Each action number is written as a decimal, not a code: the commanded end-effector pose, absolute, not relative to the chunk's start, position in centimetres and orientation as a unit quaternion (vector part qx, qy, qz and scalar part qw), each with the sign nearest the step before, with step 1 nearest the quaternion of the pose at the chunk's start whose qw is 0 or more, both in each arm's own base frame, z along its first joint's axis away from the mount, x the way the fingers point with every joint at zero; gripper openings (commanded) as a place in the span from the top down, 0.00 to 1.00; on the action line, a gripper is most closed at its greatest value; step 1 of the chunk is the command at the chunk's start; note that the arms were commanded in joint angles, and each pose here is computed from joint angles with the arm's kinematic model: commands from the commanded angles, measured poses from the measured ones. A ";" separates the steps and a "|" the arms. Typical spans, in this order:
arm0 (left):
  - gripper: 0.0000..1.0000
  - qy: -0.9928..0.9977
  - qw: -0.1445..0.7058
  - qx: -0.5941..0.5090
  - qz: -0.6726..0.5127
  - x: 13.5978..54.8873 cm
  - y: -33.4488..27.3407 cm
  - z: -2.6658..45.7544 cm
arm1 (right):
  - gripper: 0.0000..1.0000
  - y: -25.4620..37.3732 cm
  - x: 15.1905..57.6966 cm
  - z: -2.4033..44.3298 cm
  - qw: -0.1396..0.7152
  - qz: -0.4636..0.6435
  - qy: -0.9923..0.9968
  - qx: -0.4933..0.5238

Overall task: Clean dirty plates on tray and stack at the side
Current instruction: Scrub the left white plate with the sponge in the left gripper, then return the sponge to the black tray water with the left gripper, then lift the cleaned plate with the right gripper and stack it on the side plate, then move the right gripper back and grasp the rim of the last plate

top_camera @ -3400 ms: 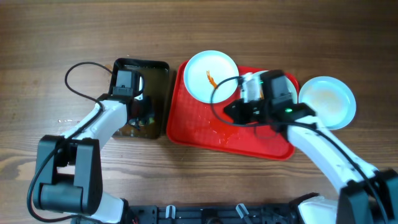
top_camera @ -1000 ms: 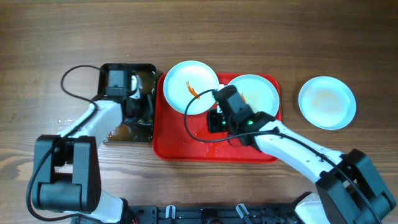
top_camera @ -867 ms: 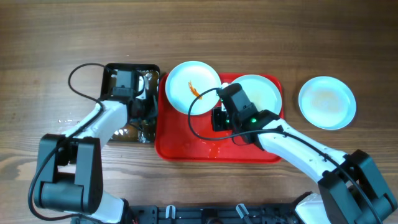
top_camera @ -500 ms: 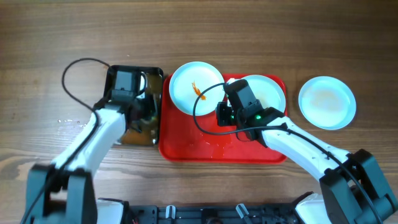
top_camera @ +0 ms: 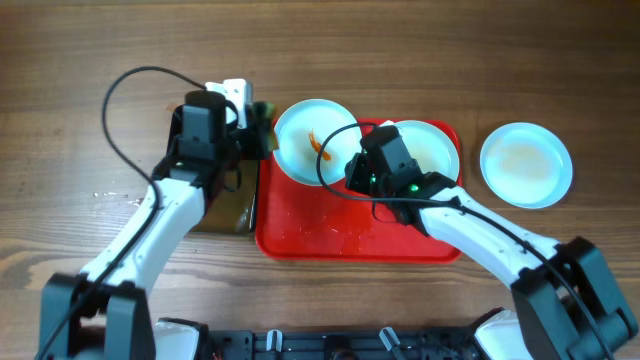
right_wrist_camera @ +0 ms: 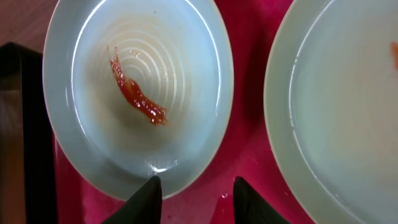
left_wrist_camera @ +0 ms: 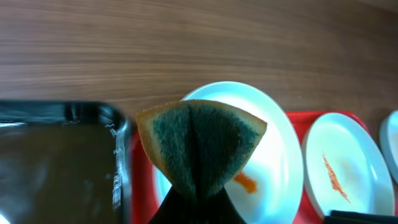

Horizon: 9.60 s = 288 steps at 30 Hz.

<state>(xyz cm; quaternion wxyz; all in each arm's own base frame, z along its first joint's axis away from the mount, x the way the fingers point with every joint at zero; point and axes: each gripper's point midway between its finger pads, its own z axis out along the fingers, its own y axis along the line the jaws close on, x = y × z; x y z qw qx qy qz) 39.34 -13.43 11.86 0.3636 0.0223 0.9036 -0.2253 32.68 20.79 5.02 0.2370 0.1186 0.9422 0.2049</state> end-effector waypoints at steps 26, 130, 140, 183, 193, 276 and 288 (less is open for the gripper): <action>0.96 0.908 0.193 0.046 -0.368 34.9 -25.5 3.7 | 0.94 21.0 30.8 -0.6 0.153 0.184 0.953 0.185; 0.41 0.989 0.140 -0.051 -0.001 33.3 -5.5 0.2 | 0.94 20.7 30.4 -0.9 0.148 0.175 0.958 0.173; 0.69 0.990 0.122 -0.043 -0.061 33.3 -7.8 -1.4 | 0.94 20.8 30.4 -0.8 0.145 0.178 0.958 0.172; 0.29 0.993 0.057 -0.089 -0.047 30.9 -4.6 0.3 | 0.96 20.1 30.7 2.5 0.203 0.155 0.966 0.051; 0.28 0.992 0.070 -0.089 -0.050 31.5 -4.7 0.4 | 0.96 13.5 33.5 12.4 0.402 -0.169 0.880 -0.188; 0.28 0.992 0.069 -0.089 -0.050 31.5 -4.7 0.3 | 0.94 6.5 29.6 -1.2 0.081 0.140 0.971 0.177; 0.94 0.989 0.091 -0.085 -0.073 32.7 -5.4 0.6 | 0.95 11.6 29.6 -0.8 0.093 0.154 0.973 0.143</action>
